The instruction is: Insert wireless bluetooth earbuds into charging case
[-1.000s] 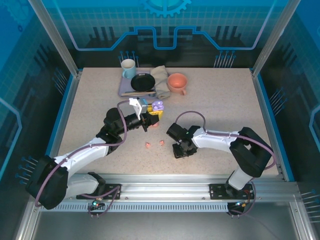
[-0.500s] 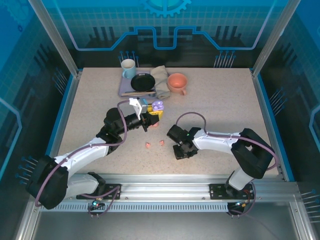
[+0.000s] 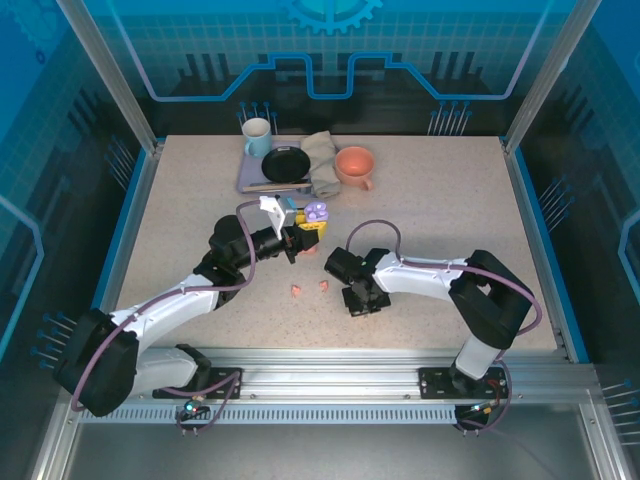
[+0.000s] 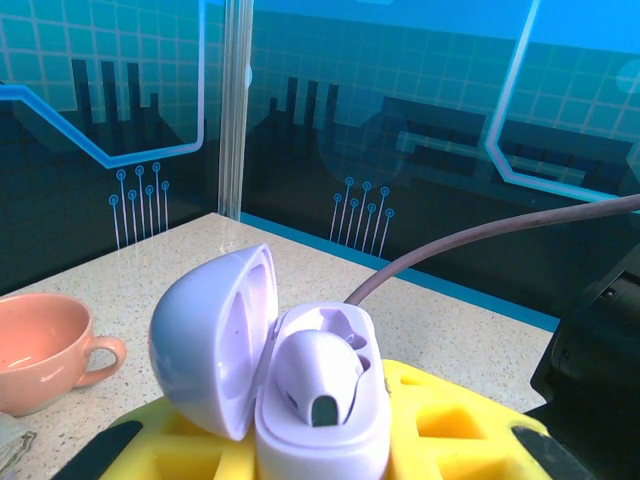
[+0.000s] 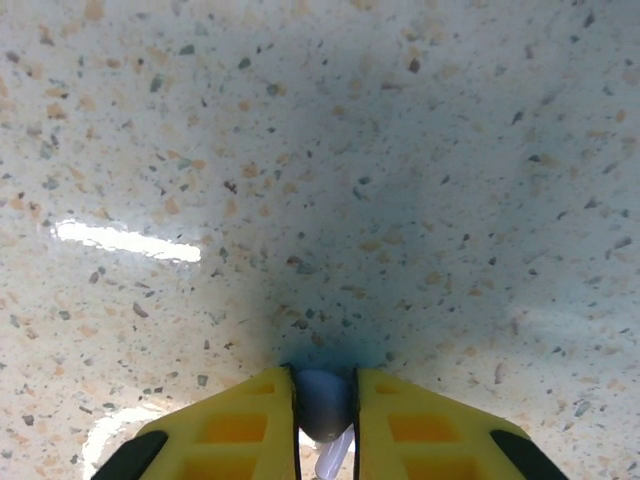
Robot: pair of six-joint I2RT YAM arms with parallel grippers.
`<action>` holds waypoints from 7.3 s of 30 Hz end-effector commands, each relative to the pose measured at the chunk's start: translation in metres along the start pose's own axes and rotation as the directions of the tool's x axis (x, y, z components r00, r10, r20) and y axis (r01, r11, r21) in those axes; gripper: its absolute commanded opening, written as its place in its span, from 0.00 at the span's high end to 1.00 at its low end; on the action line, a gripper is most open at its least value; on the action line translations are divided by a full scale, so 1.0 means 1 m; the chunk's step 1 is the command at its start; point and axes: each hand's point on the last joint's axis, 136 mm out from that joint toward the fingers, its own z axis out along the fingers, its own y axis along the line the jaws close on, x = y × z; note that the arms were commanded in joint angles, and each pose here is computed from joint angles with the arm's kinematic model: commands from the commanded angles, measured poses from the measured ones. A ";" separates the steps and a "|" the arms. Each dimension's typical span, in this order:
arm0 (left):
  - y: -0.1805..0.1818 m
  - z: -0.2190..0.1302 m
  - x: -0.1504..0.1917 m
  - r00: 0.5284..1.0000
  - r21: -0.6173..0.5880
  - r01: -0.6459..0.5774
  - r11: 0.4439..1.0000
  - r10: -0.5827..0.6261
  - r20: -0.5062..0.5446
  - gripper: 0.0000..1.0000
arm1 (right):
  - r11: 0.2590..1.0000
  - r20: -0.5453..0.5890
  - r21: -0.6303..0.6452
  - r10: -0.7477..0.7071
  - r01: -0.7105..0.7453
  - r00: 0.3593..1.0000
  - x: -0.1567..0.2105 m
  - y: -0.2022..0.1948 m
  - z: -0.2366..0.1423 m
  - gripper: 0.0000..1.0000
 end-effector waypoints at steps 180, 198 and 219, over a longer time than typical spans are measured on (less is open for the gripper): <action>-0.011 0.073 -0.032 0.998 0.156 -0.053 0.986 0.046 0.050 1.00 | 0.888 0.751 -0.406 0.190 0.215 0.632 -0.157 -0.004 -0.284 0.62; -0.010 0.071 -0.023 0.999 0.149 -0.043 0.988 0.037 0.040 1.00 | 0.785 0.712 -0.581 0.362 0.215 0.602 -0.159 -0.014 -0.330 0.29; -0.012 0.066 -0.019 0.997 0.157 -0.070 0.985 0.066 0.027 1.00 | 0.781 0.583 -0.624 0.445 0.025 0.680 -0.151 -0.047 -0.303 0.63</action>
